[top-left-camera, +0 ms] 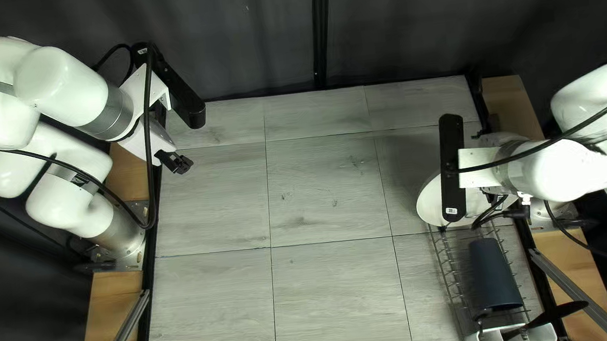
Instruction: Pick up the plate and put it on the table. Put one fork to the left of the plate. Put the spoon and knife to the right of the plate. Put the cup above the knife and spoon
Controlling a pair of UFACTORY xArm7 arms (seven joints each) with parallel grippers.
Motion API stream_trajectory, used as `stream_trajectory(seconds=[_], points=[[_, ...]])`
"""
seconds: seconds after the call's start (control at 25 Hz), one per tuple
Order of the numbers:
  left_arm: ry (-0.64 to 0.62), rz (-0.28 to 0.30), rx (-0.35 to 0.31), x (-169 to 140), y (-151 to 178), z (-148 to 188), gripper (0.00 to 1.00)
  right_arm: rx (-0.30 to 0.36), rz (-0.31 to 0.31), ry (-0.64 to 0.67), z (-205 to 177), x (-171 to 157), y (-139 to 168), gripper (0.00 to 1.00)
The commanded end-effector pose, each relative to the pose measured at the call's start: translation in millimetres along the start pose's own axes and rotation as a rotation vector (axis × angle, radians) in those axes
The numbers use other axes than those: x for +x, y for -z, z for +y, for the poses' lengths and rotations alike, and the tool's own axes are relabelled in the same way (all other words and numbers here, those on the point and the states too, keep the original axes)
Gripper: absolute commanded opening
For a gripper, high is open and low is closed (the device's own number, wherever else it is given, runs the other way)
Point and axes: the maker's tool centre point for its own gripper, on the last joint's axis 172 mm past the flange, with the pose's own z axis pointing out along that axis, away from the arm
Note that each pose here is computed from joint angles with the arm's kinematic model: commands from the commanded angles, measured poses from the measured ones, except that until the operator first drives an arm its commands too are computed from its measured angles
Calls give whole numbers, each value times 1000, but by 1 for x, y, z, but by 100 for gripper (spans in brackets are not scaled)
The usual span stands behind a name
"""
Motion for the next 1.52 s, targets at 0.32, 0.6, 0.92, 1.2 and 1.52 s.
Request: stream_trajectory(seconds=[0.32, 0.6, 0.92, 1.2, 1.52], points=[[0, 0, 0, 0, 0, 0, 100, -41, -2, 14, 1, 2, -4, 100], [0, 0, 0, 0, 0, 0, 100, -125, 15, 32, -5, 1, -14, 100], [0, 0, 0, 0, 0, 0, 100, -162, 48, 39, -3, 1, -26, 0], [0, 0, 0, 0, 0, 0, 100, -171, 57, 27, 6, 1, -30, 0], [0, 0, 0, 0, 0, 0, 100, -254, 62, 5, 52, 7, 22, 0]])
